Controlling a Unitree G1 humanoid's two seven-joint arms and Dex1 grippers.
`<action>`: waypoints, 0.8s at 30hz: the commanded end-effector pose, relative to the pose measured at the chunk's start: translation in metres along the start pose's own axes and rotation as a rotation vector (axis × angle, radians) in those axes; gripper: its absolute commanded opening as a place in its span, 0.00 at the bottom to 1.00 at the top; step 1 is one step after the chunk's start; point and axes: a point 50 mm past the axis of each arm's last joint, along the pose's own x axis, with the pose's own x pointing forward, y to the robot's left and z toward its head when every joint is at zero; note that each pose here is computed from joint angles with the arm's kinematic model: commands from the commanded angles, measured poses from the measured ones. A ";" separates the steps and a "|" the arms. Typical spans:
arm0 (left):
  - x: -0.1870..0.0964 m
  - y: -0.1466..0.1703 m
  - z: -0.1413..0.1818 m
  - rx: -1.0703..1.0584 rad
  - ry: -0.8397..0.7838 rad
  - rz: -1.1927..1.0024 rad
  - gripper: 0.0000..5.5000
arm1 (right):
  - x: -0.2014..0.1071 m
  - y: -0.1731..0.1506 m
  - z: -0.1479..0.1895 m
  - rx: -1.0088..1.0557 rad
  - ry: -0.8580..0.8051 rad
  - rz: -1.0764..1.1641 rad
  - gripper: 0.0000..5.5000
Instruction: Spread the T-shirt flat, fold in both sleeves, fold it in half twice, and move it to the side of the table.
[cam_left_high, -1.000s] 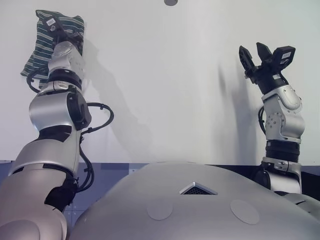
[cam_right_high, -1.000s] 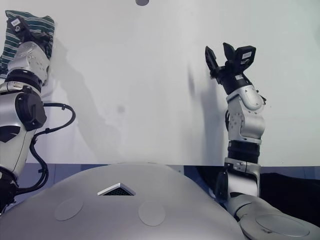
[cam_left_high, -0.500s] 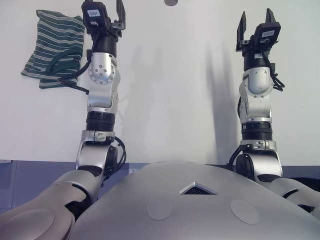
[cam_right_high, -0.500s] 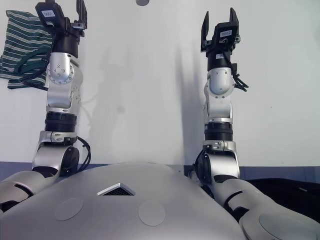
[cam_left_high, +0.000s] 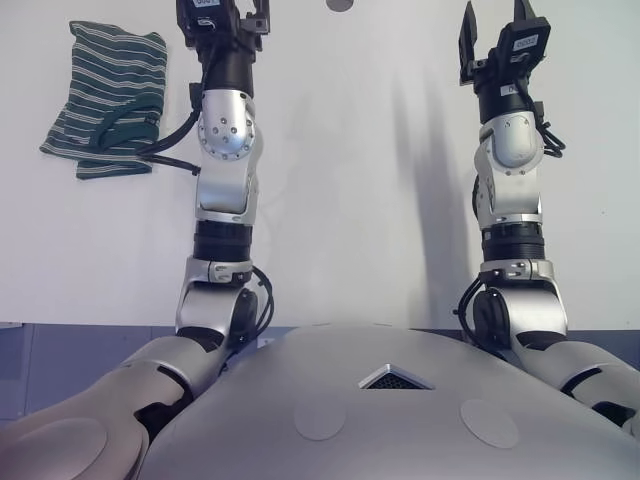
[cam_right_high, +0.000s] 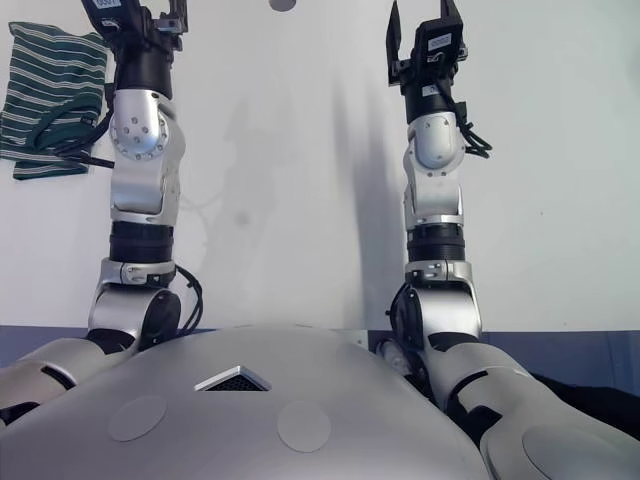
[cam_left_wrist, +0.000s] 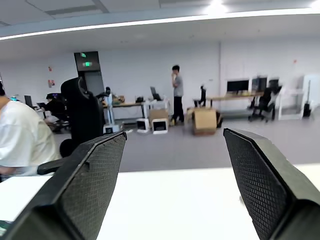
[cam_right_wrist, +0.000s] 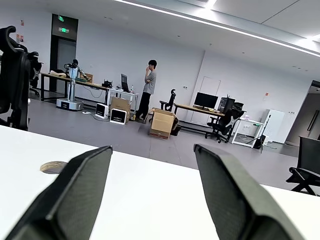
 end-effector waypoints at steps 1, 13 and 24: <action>-0.001 0.002 0.002 0.032 0.039 -0.019 0.65 | 0.010 0.001 0.013 0.021 -0.023 0.007 0.56; 0.013 0.005 -0.006 0.015 0.065 0.024 0.65 | 0.017 0.008 0.011 0.083 -0.021 0.004 0.56; 0.012 -0.021 -0.006 -0.078 0.115 -0.018 0.65 | 0.011 0.005 0.004 0.004 -0.018 -0.026 0.56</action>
